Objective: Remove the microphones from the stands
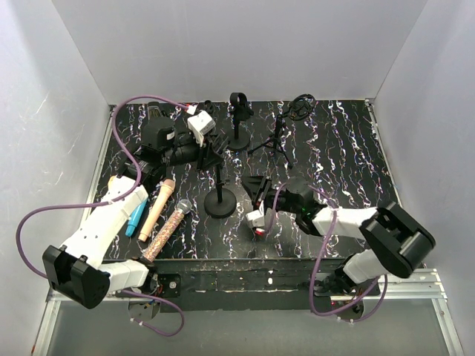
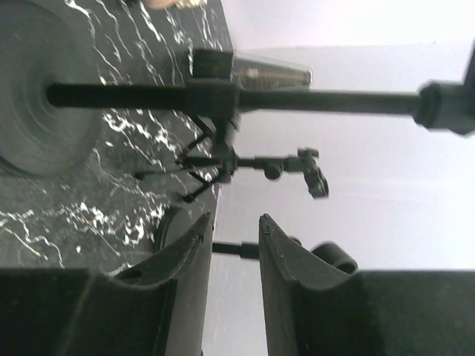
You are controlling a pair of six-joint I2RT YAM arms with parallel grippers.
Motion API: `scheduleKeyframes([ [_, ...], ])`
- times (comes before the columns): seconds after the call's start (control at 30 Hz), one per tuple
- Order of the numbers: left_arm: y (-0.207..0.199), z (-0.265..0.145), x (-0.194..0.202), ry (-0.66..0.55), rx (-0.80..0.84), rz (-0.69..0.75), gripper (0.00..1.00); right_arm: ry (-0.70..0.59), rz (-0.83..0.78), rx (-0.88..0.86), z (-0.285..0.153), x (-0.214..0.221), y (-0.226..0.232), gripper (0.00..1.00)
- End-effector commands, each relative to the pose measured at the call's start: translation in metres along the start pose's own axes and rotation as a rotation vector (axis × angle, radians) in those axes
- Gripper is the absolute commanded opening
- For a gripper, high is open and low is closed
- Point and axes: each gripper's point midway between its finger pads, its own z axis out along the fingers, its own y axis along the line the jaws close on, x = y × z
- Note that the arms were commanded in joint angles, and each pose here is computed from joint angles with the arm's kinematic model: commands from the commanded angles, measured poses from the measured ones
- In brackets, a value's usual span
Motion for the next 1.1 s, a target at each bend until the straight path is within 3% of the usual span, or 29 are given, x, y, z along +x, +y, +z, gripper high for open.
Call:
scheduleKeyframes([
  [0.0,-0.004,-0.002,0.000,0.010,0.036,0.037,0.00,0.138,0.126,0.009,-0.021,0.016,-0.015,0.39],
  [0.07,-0.010,-0.007,-0.001,0.011,0.055,0.061,0.00,0.211,0.251,0.015,-0.032,0.023,-0.025,0.41],
  [0.1,-0.012,-0.011,-0.002,0.012,0.063,0.074,0.06,0.248,0.327,0.003,-0.038,0.025,-0.025,0.42],
  [0.13,-0.015,-0.013,0.000,0.018,0.070,0.080,0.20,0.286,0.393,0.006,-0.044,0.028,-0.029,0.42],
  [0.17,-0.017,-0.016,0.000,0.019,0.078,0.095,0.42,0.319,0.456,-0.003,-0.049,0.029,-0.028,0.42],
  [0.23,-0.020,-0.021,-0.001,0.016,0.081,0.110,0.68,0.380,0.560,-0.002,-0.057,0.034,-0.028,0.43],
  [0.3,-0.020,-0.024,-0.003,0.010,0.071,0.118,0.84,0.414,0.641,0.020,-0.061,0.036,-0.027,0.43],
  [0.4,-0.021,-0.031,-0.008,0.015,0.060,0.146,0.98,0.484,0.761,0.056,-0.065,0.043,-0.030,0.43],
  [0.6,-0.020,-0.048,-0.020,0.035,0.025,0.208,0.98,0.599,1.020,0.044,-0.078,0.040,-0.034,0.44],
  [0.73,-0.001,-0.055,-0.007,0.107,-0.088,0.196,0.98,0.640,1.293,0.014,-0.097,0.027,-0.051,0.76],
  [0.8,0.017,-0.059,0.000,0.134,-0.201,0.169,0.98,0.645,1.450,0.015,-0.107,0.021,-0.066,0.82],
  [0.93,0.099,-0.101,0.014,0.077,-0.704,-0.154,0.98,0.711,1.607,0.018,-0.124,0.018,-0.093,0.84],
  [1.07,0.139,-0.132,0.043,0.033,-0.896,-0.456,0.98,0.703,1.721,0.114,-0.142,0.027,-0.120,0.86],
])
